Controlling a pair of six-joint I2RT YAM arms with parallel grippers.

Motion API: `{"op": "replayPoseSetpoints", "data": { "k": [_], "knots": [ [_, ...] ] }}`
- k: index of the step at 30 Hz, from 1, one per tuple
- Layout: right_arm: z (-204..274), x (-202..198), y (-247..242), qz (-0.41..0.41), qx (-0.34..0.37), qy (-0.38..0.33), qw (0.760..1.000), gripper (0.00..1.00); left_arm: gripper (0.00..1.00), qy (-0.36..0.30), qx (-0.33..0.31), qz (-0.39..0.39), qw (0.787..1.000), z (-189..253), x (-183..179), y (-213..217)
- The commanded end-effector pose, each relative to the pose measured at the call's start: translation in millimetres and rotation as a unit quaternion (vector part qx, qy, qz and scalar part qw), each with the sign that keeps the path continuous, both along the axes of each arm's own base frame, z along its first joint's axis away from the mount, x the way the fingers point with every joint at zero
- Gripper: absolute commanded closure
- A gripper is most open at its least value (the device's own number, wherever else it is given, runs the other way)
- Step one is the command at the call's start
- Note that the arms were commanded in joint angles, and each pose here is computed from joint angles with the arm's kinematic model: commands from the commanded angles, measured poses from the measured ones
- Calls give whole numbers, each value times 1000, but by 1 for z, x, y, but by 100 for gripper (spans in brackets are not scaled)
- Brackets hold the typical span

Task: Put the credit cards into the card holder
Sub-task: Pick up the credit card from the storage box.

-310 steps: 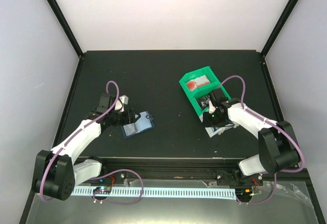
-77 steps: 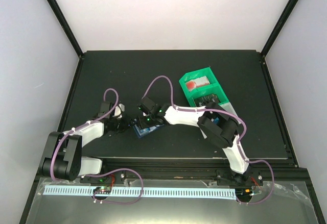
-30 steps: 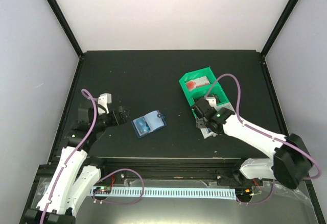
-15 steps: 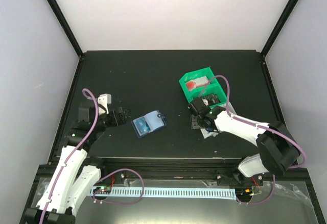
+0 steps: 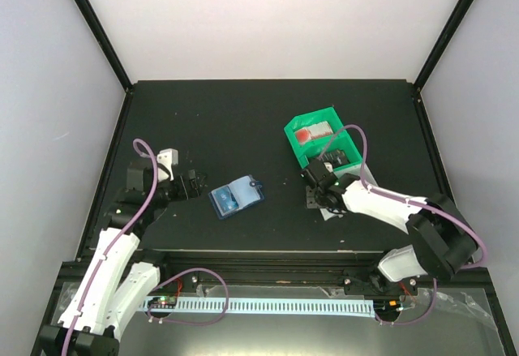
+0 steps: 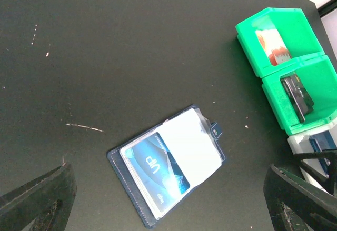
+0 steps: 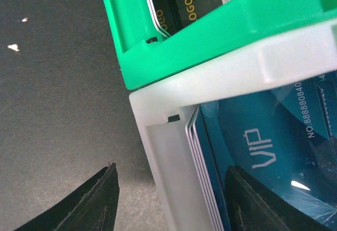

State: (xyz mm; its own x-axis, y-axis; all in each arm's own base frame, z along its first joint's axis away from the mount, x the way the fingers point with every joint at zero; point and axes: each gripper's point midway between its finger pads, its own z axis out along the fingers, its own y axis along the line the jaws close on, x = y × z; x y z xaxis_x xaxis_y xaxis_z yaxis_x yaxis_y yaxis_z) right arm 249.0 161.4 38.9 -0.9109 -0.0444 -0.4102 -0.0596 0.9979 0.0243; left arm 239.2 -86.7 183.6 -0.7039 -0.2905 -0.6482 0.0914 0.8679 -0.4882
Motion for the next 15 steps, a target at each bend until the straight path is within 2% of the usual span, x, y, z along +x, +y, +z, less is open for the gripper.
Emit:
{"op": "replayPoseSetpoints", "data": {
  "k": [1,15],
  "knots": [
    [10,-2,-1,-14,25,-12,1000,43,1,-14,-3,-8,1000,11,2,-3],
    [31,-4,-3,-19,42,-31,998,52,1,20,3,-9,1000,-1,7,-4]
  ]
}}
